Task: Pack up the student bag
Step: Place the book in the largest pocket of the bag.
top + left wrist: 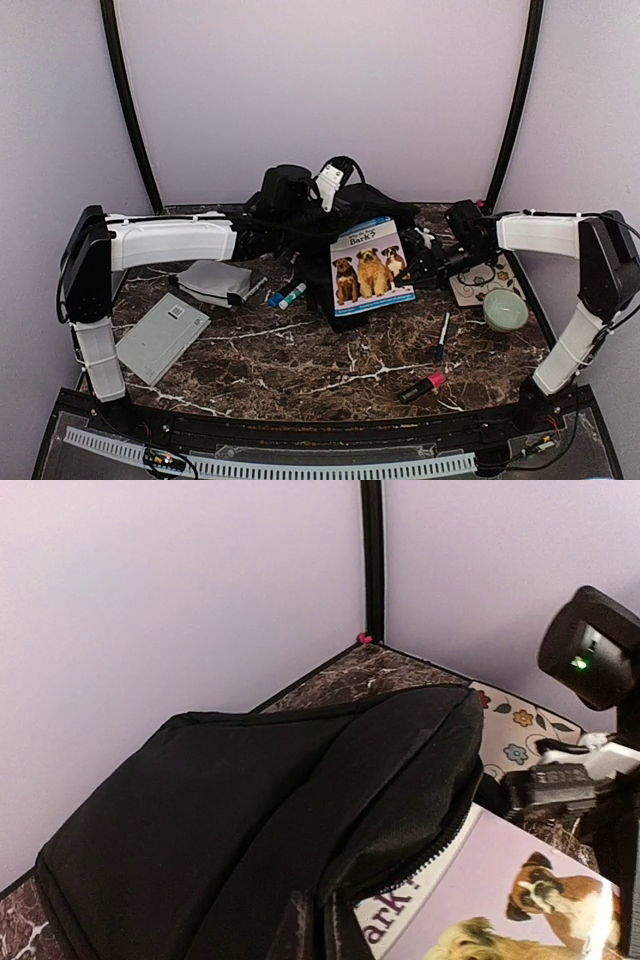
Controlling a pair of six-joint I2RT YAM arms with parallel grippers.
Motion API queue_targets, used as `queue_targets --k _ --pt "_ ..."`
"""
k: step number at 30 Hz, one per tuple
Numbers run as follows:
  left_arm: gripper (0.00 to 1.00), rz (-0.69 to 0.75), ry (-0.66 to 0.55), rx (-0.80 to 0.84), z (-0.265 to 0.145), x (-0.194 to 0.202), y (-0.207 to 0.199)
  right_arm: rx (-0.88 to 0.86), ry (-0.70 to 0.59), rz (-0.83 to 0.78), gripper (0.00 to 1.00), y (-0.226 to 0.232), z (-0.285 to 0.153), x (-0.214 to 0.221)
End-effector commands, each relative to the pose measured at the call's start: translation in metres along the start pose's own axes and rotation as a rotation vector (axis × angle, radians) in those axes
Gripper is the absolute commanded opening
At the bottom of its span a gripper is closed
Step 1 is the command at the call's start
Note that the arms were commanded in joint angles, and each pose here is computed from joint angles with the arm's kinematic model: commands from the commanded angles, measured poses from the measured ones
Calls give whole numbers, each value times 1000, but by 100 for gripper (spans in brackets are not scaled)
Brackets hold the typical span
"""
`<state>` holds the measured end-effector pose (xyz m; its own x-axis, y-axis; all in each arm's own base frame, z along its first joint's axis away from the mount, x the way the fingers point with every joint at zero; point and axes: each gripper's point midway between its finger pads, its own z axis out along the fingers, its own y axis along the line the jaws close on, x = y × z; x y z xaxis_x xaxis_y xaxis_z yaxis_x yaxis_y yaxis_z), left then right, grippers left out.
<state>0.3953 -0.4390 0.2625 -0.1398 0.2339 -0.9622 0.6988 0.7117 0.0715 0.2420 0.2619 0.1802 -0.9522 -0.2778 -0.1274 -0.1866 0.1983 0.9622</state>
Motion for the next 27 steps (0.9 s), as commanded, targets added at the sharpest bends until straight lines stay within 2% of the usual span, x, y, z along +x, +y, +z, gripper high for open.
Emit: queue_targets --k 1,21,27 --pt "0 13 -270 73 -43 -85 -23 44 -9 8 0 -7 2 -11" --pt "0 4 -287 112 -55 -89 -32 135 12 145 0 -67 15 -54" --pt "0 4 -290 150 -59 -91 -40 181 -53 152 0 -81 9 -73"
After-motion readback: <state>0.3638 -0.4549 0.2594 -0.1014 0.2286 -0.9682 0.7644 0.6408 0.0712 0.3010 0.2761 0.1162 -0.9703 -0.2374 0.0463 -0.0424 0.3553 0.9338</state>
